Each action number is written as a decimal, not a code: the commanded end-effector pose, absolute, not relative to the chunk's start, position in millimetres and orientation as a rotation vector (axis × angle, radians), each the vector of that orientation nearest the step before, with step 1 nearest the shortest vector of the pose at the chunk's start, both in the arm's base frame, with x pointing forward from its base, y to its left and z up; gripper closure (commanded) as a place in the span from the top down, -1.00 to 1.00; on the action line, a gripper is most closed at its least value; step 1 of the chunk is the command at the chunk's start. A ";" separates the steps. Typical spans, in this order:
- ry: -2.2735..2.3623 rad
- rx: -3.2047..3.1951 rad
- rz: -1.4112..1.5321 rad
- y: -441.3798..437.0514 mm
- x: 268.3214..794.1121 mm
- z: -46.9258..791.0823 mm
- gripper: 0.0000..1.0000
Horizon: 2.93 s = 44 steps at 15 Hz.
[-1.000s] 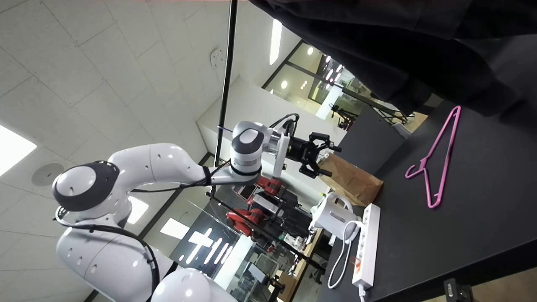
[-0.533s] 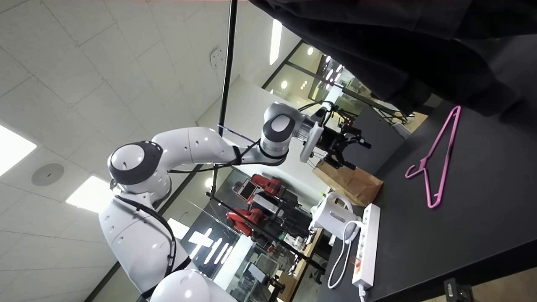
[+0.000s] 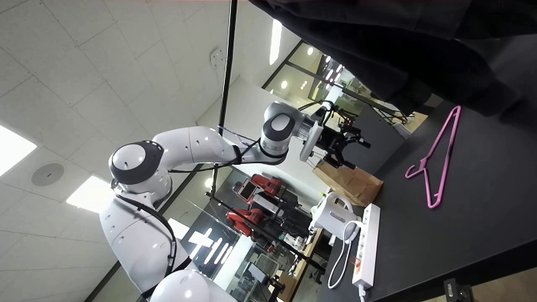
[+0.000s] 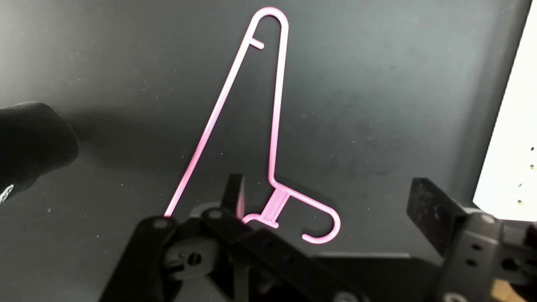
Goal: Put the pink hanger on the rack.
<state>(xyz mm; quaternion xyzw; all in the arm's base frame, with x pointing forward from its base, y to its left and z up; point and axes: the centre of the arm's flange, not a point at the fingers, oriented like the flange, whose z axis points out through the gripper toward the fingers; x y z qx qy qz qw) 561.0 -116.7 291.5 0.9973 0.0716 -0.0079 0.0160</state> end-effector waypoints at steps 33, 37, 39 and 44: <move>0.234 3.102 0.149 -128.6 597.8 111.2 0.50; 0.230 3.103 0.138 -129.4 598.3 108.9 0.06; 0.229 3.103 0.137 -129.3 598.9 108.8 -0.22; 0.225 3.099 0.146 -129.8 602.9 112.5 -0.90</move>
